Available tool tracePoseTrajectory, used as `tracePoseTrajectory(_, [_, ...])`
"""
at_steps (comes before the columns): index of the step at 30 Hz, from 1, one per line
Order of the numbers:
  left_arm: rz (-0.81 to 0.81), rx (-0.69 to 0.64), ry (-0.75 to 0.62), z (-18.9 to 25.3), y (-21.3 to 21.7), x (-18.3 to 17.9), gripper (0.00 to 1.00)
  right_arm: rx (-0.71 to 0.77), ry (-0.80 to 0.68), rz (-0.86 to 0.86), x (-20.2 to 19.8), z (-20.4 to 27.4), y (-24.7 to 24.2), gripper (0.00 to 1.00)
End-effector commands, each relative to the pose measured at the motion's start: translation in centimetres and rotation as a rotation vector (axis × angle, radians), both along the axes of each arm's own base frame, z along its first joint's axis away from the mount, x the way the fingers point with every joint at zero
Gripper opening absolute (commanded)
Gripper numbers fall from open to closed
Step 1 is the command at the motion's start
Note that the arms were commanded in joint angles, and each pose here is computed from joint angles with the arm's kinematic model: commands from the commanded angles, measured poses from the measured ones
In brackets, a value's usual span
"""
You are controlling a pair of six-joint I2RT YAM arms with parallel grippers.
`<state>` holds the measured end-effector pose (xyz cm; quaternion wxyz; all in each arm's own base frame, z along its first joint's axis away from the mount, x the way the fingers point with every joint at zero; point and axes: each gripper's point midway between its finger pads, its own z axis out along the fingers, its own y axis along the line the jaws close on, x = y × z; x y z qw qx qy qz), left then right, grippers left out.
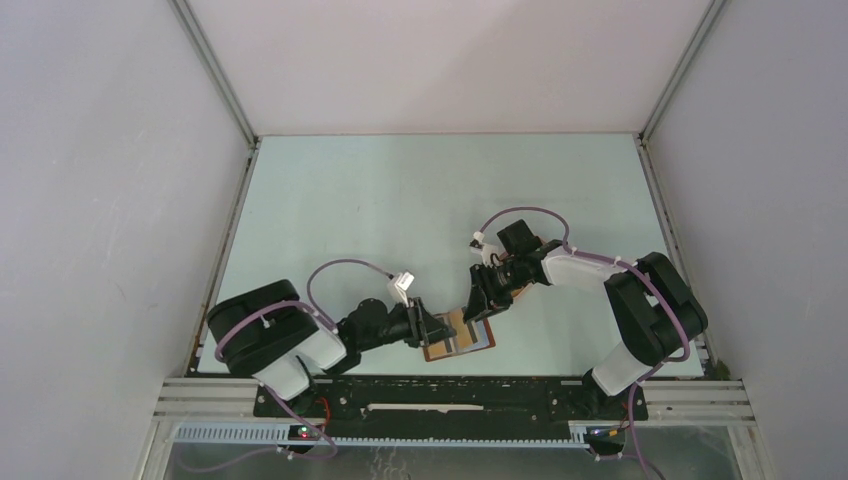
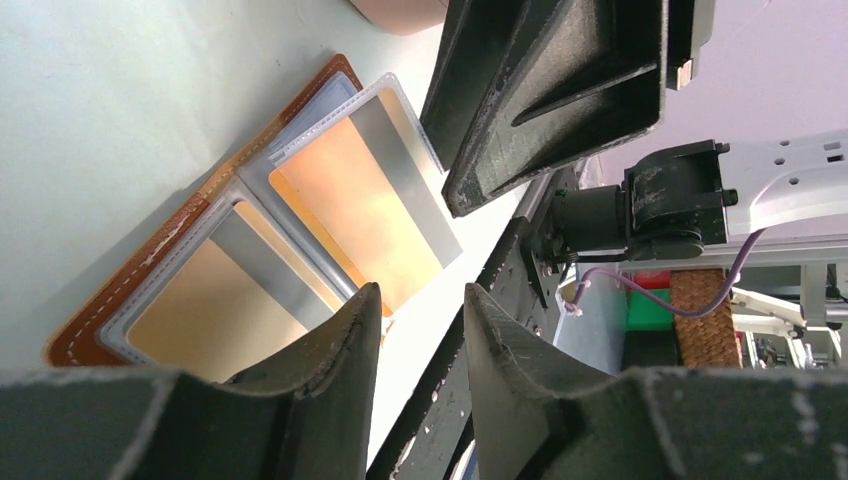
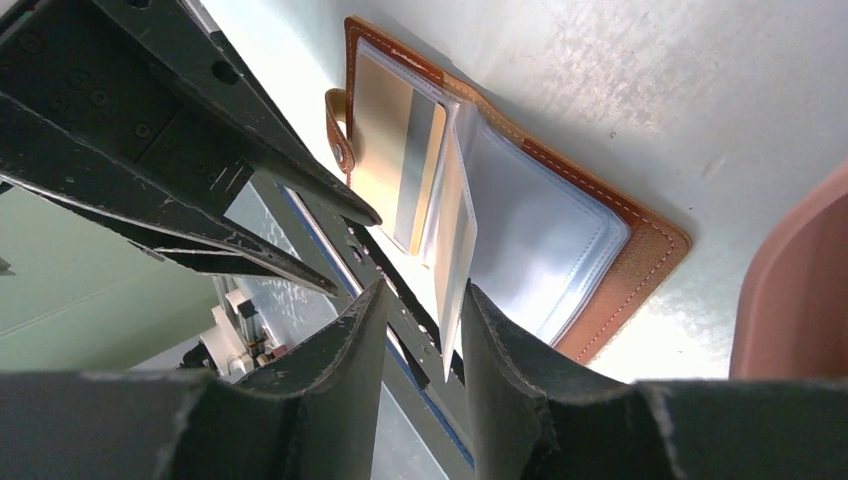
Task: Put the credit cards into the card holder
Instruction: Turn over the card slot in the card holder.
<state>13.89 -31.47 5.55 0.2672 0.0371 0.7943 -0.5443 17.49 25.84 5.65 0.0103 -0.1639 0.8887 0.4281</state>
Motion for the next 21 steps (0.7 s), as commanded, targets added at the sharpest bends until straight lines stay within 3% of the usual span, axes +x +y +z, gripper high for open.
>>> tracePoseTrajectory(1, [0.03,0.016,-0.051,0.4,1.0,0.5,0.41,0.009,-0.052,-0.002,1.0,0.5,0.3,0.41])
tracePoseTrajectory(10, [0.068,0.122,-0.109,0.2,2.8,1.1,0.42,-0.004,-0.074,0.015,1.1,0.4,0.6,0.36])
tracePoseTrajectory(21, [0.12,0.291,-0.154,-0.2,6.3,1.1,0.47,0.009,-0.088,0.012,1.9,0.7,1.2,0.1])
